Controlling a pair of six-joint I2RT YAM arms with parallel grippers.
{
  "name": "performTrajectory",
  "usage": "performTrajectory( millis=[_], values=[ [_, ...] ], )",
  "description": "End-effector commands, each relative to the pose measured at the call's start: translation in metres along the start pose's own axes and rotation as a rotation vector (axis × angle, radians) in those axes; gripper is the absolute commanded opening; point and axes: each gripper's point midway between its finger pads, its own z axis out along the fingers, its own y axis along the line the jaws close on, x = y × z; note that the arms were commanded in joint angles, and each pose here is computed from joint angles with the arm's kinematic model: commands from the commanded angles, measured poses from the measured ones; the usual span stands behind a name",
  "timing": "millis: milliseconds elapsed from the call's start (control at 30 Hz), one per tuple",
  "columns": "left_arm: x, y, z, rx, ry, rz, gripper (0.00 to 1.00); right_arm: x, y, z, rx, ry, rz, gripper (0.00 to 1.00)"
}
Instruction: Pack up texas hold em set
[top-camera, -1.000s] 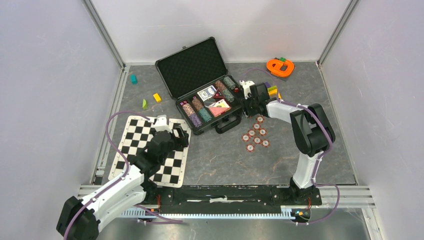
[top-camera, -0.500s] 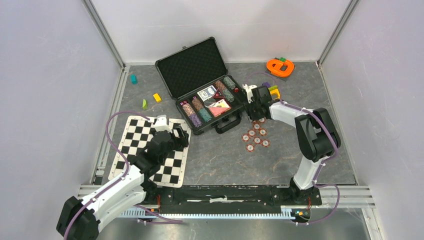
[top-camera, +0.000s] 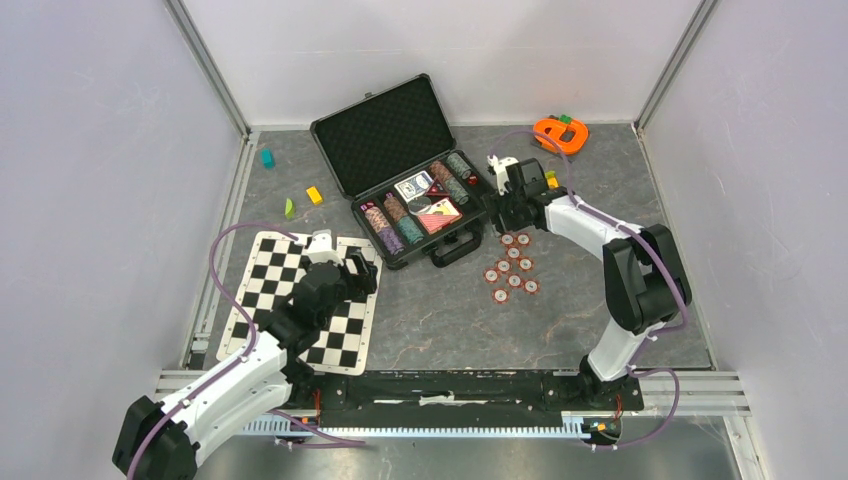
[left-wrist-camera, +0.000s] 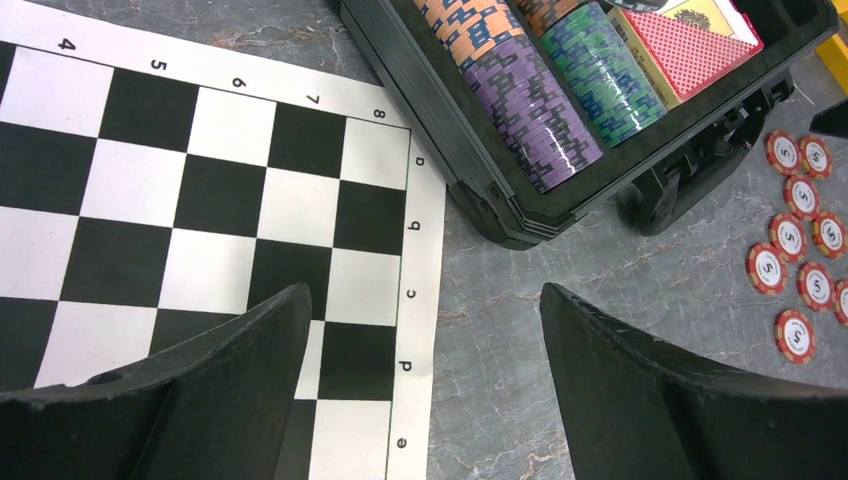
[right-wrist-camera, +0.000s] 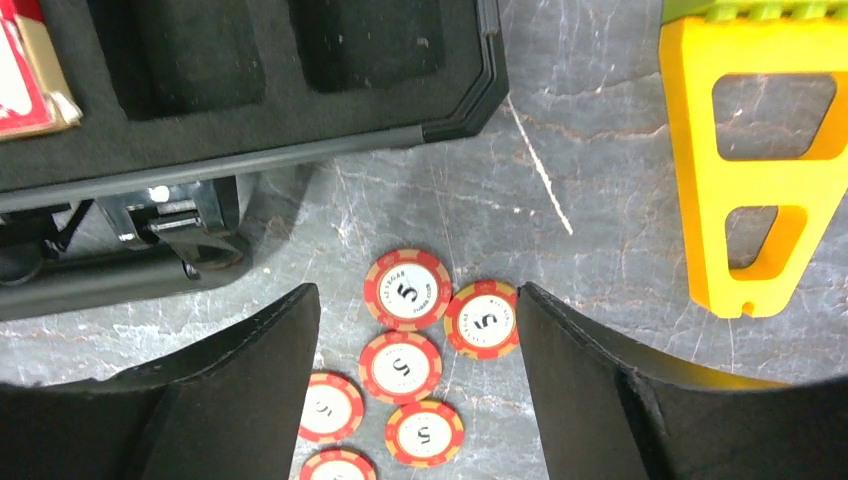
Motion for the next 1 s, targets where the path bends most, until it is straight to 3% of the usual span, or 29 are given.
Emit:
performTrajectory(
  millis=[0,200,667,967],
  values=[
    [-0.016,-0.011,0.0,0.037,-0.044,0.009,0.9,0.007,0.002,-0.006,-0.015,0.052,0.003,0.76],
    [-0.014,-0.012,0.001,0.04,-0.038,0.009,0.9,0.017,0.004,0.005,-0.037,0.156,-0.023,0.72],
    [-0.017,-0.016,0.001,0.058,-0.049,0.0,0.9,0.017,0.01,0.04,-0.103,0.193,-0.112,0.67],
    [-0.02,-0.016,0.0,0.057,-0.061,-0.003,0.9,0.061,0.019,0.031,-0.142,0.308,-0.088,0.58]
  ],
)
